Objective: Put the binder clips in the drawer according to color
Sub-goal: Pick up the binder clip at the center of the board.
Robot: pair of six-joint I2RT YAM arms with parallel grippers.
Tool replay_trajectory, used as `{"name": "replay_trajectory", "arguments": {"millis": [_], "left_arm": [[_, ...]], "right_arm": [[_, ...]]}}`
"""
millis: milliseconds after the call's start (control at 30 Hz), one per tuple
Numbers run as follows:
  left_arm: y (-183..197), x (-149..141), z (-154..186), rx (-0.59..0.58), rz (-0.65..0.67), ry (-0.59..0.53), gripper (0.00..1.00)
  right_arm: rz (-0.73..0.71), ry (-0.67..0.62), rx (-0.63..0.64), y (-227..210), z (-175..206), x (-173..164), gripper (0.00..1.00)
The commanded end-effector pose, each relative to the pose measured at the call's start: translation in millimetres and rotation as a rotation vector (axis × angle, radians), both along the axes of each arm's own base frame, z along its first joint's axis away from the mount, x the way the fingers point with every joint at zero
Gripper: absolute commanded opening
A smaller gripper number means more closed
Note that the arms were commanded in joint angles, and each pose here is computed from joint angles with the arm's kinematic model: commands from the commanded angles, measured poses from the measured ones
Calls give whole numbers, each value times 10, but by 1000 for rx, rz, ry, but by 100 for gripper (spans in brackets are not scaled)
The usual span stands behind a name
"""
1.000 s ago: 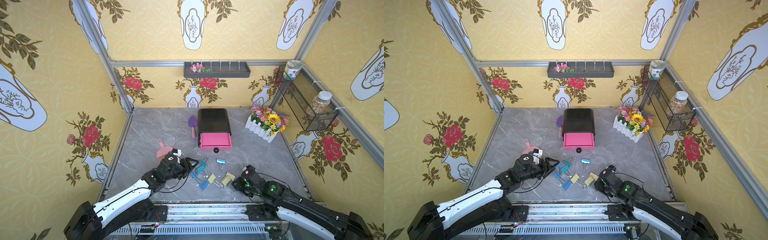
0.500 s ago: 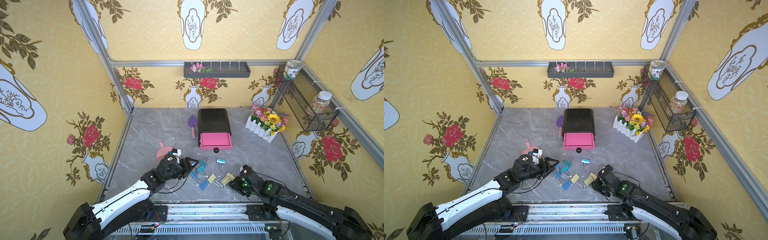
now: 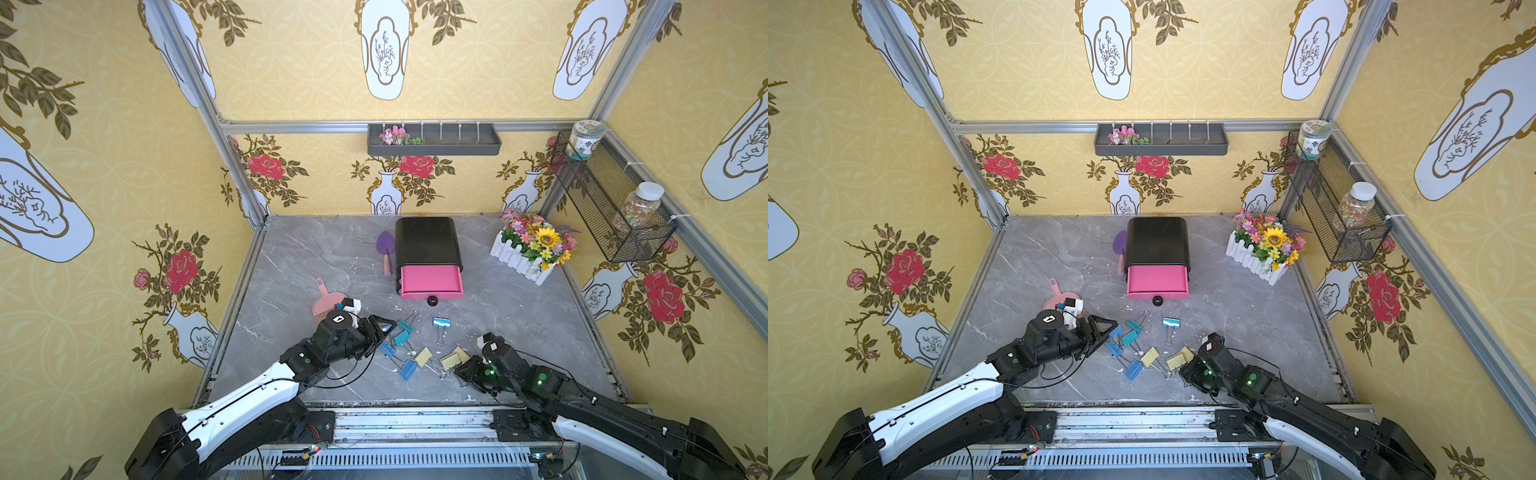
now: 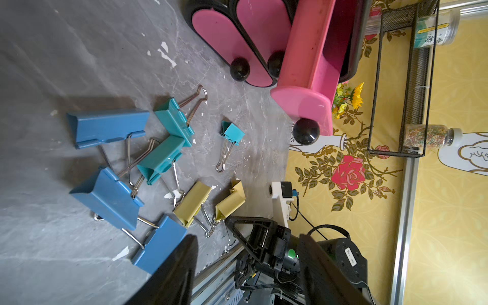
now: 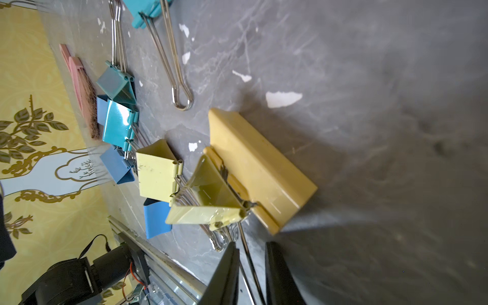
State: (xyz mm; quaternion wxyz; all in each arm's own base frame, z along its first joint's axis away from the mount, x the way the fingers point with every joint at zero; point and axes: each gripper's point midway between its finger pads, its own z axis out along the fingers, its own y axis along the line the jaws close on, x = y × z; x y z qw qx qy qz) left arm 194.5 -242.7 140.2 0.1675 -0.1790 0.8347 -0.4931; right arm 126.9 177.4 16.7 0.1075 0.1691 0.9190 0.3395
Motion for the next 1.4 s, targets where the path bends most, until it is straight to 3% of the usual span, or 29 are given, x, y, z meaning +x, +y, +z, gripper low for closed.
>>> {"name": "replay_trajectory", "arguments": {"millis": [0, 500, 833, 1367], "left_arm": [[12, -1, -20, 2, 5, 1, 66], [24, -1, -10, -1, 11, -2, 66], [-3, 34, 57, -9, 12, -12, 66], [-160, 410, 904, -53, 12, -184, 67]], "right_arm": [[-6, -2, 55, 88, 39, 30, 21], [-37, -11, 172, 231, 202, 102, 0], [-41, -55, 220, 300, 525, 189, 0], [19, -205, 141, 176, 1659, 315, 0]]}}
